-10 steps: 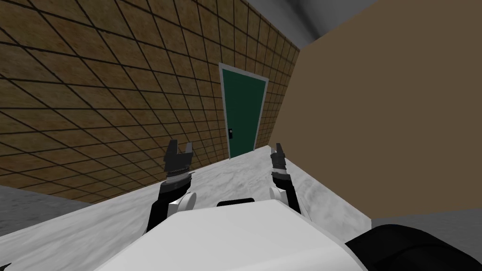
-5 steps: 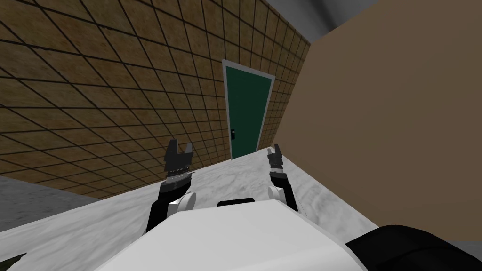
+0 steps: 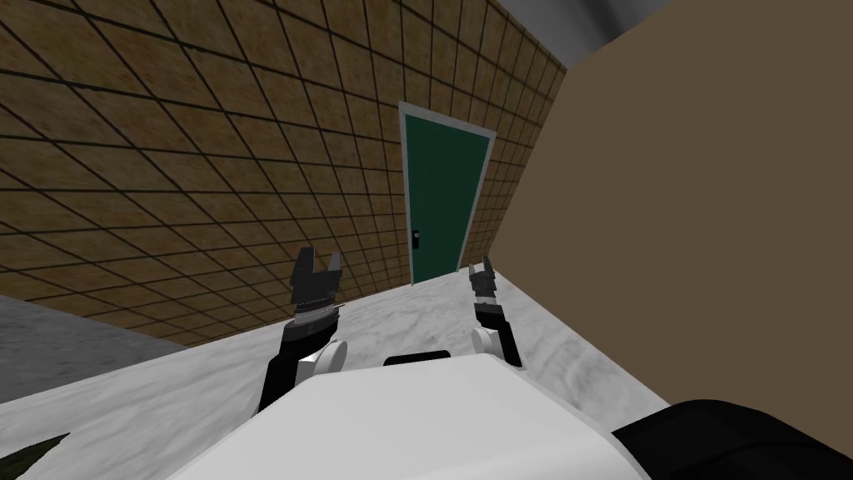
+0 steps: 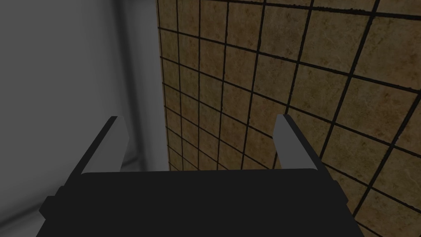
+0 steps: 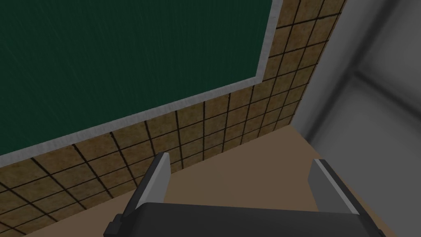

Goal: Pull the door open

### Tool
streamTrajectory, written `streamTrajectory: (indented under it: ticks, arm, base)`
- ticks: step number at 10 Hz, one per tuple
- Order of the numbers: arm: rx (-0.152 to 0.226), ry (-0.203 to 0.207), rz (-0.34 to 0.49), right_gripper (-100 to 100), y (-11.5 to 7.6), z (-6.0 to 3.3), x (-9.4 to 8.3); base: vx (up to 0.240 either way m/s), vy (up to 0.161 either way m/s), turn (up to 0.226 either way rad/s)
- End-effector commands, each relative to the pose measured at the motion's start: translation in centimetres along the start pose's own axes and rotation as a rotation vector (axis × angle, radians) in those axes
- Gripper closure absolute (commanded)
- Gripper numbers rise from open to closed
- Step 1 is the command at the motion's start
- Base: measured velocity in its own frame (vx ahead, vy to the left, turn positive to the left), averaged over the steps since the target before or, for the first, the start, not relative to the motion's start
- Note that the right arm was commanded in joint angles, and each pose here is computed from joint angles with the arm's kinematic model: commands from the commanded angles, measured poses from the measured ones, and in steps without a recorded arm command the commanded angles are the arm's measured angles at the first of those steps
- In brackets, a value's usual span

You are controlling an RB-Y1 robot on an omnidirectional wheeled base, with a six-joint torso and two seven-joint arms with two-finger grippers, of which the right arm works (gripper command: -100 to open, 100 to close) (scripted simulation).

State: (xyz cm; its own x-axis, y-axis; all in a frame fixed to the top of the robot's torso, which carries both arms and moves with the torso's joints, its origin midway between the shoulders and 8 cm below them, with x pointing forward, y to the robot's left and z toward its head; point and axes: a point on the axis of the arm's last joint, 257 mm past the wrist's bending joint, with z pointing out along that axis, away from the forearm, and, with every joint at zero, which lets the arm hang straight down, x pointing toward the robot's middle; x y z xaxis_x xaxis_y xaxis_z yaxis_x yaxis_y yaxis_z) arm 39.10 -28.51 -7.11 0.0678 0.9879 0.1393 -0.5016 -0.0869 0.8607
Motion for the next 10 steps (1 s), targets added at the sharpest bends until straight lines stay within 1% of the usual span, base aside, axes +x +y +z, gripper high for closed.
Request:
streamTrajectory:
  ticks: [1,6,10]
  arm:
    - [0.015,0.002,0.061,-100,-1.0,0.06,0.0]
    - [0.07,0.0,0.251,-100,-4.1,0.25,0.1]
    - [0.12,-0.012,0.41,-100,-6.8,0.33,0.1]
  base:
    - [0.079,0.008,0.08]
    - [0.098,0.013,0.091]
    - [0.106,0.011,0.092]
